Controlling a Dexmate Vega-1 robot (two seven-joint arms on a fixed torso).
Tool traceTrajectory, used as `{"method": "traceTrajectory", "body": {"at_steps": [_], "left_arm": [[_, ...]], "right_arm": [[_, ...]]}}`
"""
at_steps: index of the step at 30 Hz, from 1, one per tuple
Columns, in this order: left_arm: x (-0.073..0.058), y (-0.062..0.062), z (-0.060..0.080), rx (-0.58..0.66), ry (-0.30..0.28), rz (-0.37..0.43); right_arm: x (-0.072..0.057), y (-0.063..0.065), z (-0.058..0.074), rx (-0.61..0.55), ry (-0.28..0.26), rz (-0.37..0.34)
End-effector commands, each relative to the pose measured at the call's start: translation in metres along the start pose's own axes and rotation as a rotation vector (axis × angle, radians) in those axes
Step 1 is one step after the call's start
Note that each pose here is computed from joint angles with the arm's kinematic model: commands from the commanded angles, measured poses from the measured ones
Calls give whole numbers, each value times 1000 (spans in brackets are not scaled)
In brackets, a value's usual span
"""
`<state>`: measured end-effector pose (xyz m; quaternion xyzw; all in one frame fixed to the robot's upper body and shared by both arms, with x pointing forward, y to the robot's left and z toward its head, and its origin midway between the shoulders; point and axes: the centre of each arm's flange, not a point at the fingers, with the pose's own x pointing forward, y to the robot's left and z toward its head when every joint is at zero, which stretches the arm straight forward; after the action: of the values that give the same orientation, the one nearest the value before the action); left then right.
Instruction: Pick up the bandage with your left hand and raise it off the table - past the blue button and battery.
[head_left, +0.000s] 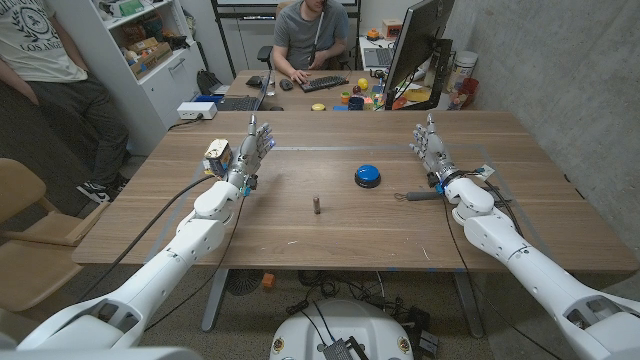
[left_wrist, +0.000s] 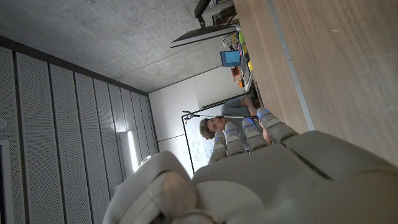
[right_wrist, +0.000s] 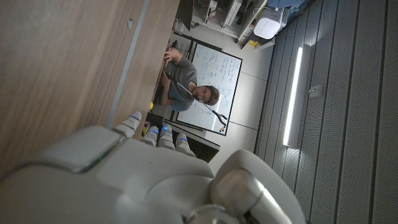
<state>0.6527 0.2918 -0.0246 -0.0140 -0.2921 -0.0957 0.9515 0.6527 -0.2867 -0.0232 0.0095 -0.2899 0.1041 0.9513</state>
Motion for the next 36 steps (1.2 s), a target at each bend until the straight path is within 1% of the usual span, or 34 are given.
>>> {"method": "traceTrajectory", "body": {"at_steps": [1,12,15,16,17,19,20,21,22,24,33,36], "left_arm": [[1,1,4,16,2,8],[0,2,14,71,-1,5],[-3,1,19,79,8,6],[-5,-1,22,59,10,6],[-6,-3,27,68,10,5],[-10,-6,43,176,23,13],[-11,-9,57,231,2,-8],[-12,-11,63,261,0,-9],[-12,-11,63,262,1,-8],[-14,-12,75,318,-5,-13],[-20,-8,93,523,5,-26],[-21,-6,99,599,8,-45]], "right_arm": [[2,0,5,-8,0,1],[1,-3,9,-15,-3,0],[1,-3,9,-13,0,-1],[1,-3,9,-18,0,0],[1,-4,8,-29,-1,2],[1,-4,7,-33,5,-1],[1,-5,5,-32,9,-3],[1,-5,4,-28,13,-4],[1,-5,4,-28,13,-4],[1,-4,3,-29,17,-3],[2,-5,2,-38,22,-5],[2,-5,2,-44,23,-2]]}}
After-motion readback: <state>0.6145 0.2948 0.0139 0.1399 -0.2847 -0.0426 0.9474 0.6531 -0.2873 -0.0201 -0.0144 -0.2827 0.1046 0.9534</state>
